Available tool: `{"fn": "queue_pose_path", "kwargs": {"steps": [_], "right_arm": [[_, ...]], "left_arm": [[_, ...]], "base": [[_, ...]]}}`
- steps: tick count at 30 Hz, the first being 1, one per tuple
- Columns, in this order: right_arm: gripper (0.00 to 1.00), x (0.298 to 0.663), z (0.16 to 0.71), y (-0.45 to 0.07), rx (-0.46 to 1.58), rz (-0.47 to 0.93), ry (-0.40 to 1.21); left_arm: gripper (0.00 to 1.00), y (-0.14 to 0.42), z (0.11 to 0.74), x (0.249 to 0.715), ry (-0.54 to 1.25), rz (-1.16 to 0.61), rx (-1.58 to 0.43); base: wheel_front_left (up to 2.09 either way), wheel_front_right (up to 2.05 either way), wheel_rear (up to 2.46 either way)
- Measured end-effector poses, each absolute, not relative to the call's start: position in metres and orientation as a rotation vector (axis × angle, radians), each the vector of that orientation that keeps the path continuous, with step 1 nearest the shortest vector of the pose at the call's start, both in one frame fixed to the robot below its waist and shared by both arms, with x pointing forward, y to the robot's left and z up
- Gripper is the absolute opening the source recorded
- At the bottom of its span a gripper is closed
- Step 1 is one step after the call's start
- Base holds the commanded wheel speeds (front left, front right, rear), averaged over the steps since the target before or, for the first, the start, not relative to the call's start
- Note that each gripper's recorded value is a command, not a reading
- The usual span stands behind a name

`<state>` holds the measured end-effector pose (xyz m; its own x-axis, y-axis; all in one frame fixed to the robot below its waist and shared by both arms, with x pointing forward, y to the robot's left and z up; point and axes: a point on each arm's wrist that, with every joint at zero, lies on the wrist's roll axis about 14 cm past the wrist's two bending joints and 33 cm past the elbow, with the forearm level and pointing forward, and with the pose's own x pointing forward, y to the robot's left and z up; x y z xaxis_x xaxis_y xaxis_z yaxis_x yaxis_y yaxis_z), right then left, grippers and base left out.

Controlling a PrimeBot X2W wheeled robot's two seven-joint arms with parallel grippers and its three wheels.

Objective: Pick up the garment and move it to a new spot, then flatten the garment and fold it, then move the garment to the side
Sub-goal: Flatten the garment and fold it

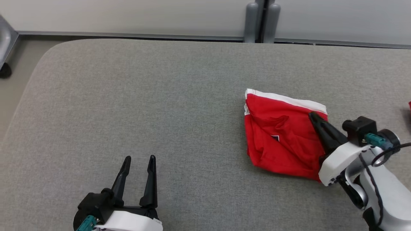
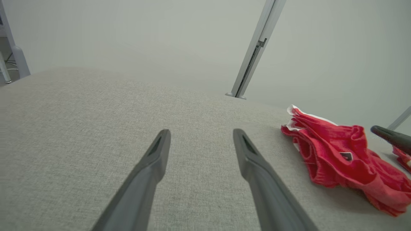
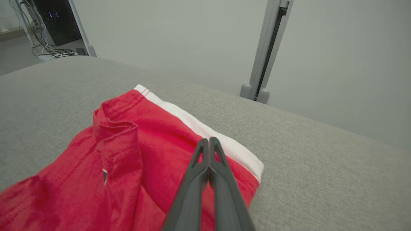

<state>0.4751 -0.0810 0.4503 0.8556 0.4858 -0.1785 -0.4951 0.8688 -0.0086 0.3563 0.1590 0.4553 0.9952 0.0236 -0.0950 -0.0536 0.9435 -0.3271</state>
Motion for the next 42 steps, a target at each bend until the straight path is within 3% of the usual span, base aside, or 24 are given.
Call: {"fn": "queue_pose_path", "kwargs": {"steps": [5,17,23,28,29,31,32,33,37,42], "right_arm": [[0.00,0.461,0.417,-0.052,-0.064,0.615,0.266],[0.00,0.395,0.415,-0.009,-0.064,0.837,0.280],[0.00,0.373,0.411,0.002,-0.060,0.877,0.304],[0.00,0.376,0.435,-0.009,-0.001,0.805,0.242],[0.10,0.379,0.445,-0.016,0.021,0.774,0.208],[0.43,0.384,0.464,-0.035,0.044,0.705,0.144],[0.75,0.385,0.472,-0.048,0.046,0.664,0.113],[1.00,0.384,0.479,-0.061,0.049,0.623,0.086],[1.00,0.378,0.508,-0.122,0.099,0.405,-0.029],[1.00,0.349,0.502,-0.184,0.076,0.195,-0.041]], "left_arm": [[1.00,0.169,0.449,0.351,0.109,0.084,-0.336],[1.00,0.174,0.461,0.342,0.071,0.101,-0.343],[1.00,0.168,0.460,0.338,0.078,0.085,-0.348],[1.00,0.168,0.465,0.332,0.060,0.076,-0.339],[1.00,0.169,0.466,0.330,0.053,0.077,-0.332],[1.00,0.173,0.469,0.325,0.041,0.079,-0.316],[1.00,0.175,0.470,0.323,0.037,0.080,-0.308],[1.00,0.177,0.471,0.321,0.032,0.081,-0.298],[1.00,0.179,0.473,0.312,0.023,0.066,-0.258],[1.00,0.178,0.470,0.304,0.026,0.038,-0.233]], "base": [[0.00,0.00,0.00],[0.00,0.00,0.00],[0.00,0.00,0.00],[0.00,0.00,0.00],[0.00,0.00,0.00],[0.00,0.00,0.00],[0.00,0.00,0.00],[0.00,0.00,0.00],[0.00,0.00,0.00],[0.00,0.00,0.00]]}}
